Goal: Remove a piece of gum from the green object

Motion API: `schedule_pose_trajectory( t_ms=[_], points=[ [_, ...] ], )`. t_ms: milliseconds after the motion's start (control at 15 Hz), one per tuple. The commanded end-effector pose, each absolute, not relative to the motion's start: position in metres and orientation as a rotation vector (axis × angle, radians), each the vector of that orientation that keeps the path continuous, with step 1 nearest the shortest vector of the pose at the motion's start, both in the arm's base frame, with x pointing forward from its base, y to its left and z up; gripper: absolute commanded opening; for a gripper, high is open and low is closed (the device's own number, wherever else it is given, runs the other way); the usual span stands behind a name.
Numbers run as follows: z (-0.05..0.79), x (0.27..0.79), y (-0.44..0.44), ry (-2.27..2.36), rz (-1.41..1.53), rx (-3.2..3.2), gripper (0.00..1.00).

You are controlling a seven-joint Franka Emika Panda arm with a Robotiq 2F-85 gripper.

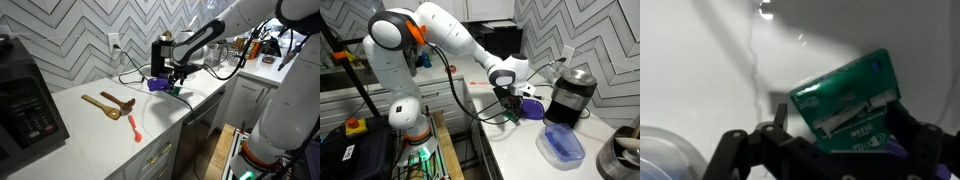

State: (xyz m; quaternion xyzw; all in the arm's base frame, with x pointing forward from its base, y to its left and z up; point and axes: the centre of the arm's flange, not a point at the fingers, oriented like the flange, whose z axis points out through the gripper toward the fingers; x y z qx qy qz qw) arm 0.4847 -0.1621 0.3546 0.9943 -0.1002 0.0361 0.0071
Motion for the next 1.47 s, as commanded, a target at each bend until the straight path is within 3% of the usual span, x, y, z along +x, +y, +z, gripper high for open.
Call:
schedule_pose_trajectory(
  t_ms=[0,200,467,733,1400],
  points=[
    [0.347,0.495,-0.156,-0.351,0.152,3.115,1.00],
    [0.345,0.498,-0.154,-0.373,0.165,3.119,0.99],
    [0.348,0.500,-0.157,-0.394,0.176,3.119,0.70],
    [0.351,0.500,-0.158,-0.457,0.160,3.108,0.62],
    [0.344,0.494,-0.171,-0.647,0.133,3.070,0.61]
  ],
)
